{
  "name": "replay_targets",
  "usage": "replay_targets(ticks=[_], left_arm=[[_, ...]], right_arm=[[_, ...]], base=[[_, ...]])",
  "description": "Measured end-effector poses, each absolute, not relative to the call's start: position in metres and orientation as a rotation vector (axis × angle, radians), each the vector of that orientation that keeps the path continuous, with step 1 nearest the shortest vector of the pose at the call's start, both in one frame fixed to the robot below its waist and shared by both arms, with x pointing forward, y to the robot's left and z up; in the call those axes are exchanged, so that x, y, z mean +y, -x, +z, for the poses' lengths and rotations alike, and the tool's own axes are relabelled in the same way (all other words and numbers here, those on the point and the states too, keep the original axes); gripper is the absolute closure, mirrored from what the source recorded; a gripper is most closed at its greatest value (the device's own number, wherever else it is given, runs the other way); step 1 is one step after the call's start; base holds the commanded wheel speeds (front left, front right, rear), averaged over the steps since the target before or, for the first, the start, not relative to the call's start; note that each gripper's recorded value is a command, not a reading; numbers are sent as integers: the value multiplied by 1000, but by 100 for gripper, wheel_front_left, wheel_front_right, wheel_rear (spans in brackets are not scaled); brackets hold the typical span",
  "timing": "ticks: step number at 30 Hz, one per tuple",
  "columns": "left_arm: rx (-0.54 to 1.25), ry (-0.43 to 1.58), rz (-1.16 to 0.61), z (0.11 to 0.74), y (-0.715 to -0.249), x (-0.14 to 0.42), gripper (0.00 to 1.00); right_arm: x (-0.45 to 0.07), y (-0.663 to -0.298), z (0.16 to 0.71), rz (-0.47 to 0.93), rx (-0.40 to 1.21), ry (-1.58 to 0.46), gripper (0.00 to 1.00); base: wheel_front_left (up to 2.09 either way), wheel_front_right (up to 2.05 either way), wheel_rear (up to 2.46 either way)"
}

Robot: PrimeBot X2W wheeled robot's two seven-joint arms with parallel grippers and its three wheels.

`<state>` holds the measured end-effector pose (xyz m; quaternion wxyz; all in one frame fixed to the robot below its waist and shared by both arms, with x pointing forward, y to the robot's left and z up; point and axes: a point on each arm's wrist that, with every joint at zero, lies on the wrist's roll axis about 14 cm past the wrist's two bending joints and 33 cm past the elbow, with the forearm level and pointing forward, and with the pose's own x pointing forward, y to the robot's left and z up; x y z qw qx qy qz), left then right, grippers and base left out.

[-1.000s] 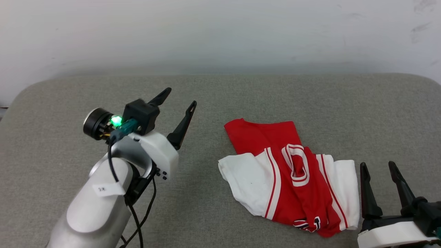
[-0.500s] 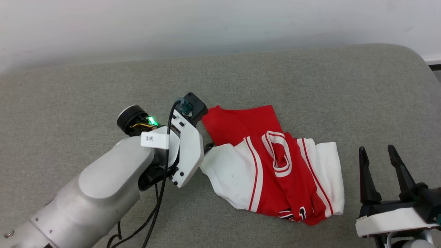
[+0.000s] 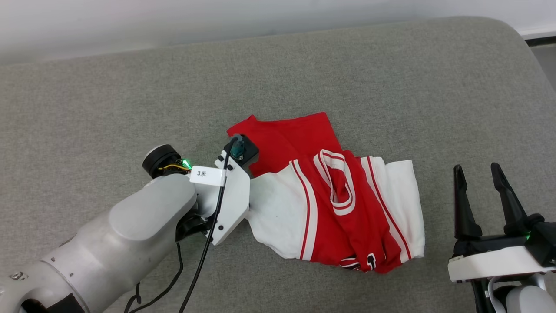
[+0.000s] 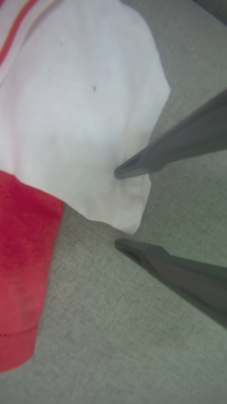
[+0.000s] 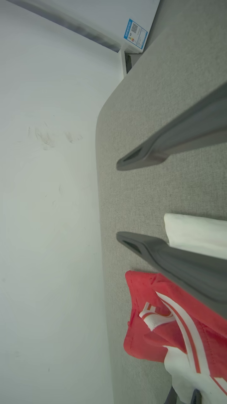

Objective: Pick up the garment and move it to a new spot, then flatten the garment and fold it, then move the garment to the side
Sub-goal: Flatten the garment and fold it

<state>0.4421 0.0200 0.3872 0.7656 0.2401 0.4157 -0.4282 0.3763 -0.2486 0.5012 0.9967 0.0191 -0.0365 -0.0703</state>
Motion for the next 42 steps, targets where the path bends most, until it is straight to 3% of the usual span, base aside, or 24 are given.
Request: replay_targets(ticks=[5, 6, 7, 18, 24, 42], left_arm=[[941, -525, -942, 377, -437, 20, 0], [934, -518, -944, 376, -437, 19, 62], [926, -510, -945, 377, -437, 18, 100], [662, -333, -880, 432, -462, 21, 100], [580, -258, -727, 457, -474, 78, 100], [830, -105, -267, 395, -404, 244, 100]], right_arm=[[-251, -379, 499, -147, -67, -36, 0], [-251, -379, 499, -146, -67, -37, 0], [-250, -380, 498, -145, -66, -37, 0], [-243, -375, 507, -124, -93, -44, 0], [-233, -372, 509, -93, -100, -56, 0], [-225, -365, 509, -68, -96, -47, 0]], base=[[0, 0, 0], [0, 0, 0], [0, 0, 0], [0, 0, 0], [0, 0, 0], [0, 0, 0]])
